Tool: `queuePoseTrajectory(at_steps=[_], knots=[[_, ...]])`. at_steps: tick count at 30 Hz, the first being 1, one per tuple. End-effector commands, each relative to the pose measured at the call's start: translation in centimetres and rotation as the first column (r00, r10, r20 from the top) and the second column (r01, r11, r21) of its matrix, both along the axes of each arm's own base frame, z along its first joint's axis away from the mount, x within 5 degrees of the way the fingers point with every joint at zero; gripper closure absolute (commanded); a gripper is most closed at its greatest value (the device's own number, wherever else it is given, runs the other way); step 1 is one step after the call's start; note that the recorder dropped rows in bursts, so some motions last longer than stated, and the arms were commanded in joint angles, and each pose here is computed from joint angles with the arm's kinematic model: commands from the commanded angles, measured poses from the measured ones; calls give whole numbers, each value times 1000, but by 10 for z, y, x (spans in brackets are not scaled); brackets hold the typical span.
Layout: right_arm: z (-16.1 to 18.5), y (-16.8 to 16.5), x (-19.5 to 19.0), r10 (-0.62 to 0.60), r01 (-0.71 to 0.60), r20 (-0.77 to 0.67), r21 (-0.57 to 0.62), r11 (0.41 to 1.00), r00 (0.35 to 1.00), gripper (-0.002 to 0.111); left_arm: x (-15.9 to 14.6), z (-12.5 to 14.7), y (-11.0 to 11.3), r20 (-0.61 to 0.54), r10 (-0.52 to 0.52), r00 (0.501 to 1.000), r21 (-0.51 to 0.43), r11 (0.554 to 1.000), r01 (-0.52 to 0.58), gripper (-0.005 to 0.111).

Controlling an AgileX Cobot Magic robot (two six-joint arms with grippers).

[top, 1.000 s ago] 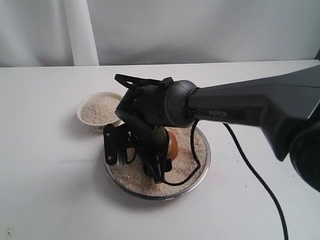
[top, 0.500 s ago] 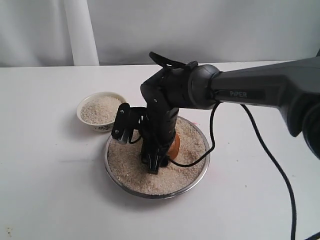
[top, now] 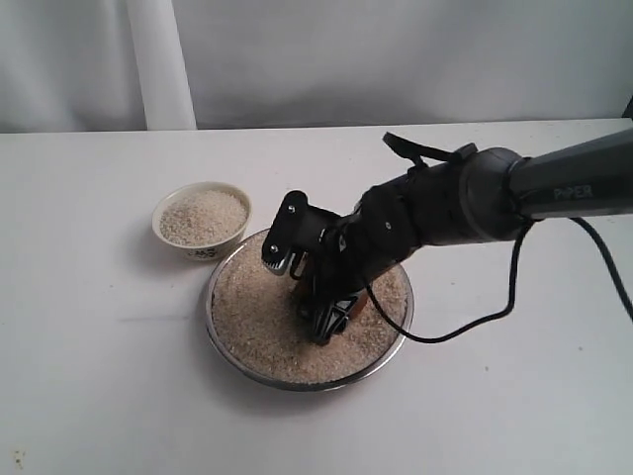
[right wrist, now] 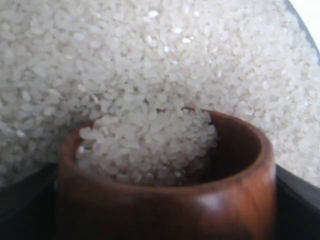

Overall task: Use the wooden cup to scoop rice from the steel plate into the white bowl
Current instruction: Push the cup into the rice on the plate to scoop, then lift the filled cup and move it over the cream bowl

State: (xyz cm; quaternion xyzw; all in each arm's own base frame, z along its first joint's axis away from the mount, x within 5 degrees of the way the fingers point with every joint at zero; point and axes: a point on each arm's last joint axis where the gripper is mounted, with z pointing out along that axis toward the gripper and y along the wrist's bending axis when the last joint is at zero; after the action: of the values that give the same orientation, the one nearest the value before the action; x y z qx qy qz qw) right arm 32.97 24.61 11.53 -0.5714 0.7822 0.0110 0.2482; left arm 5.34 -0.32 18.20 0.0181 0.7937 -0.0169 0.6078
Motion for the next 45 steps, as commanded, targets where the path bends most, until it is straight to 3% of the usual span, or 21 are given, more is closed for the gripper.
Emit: queuePoseTrajectory(at_steps=[1,11,25,31,36,45], knots=[[1,-8,-4,-31,28,47,50,998,998,108,0,0,0,4,-5,1000,-2,1000,5,107],[21,-2,6,-134,99,157,214,972,978,108,0,0,0,5,-6,1000,0,1000,6,107],[61,4,16,-170,75,280,321,944,945,108,0,0,0,4,-5,1000,-4,1000,5,107],[107,21,36,-168,41,317,371,928,933,108,0,0,0,5,-6,1000,0,1000,6,107],[143,35,52,-133,2,332,366,930,934,108,0,0,0,4,-5,1000,-2,1000,5,107],[119,64,82,-80,4,267,272,962,960,108,0,0,0,4,-5,1000,-2,1000,5,107]])
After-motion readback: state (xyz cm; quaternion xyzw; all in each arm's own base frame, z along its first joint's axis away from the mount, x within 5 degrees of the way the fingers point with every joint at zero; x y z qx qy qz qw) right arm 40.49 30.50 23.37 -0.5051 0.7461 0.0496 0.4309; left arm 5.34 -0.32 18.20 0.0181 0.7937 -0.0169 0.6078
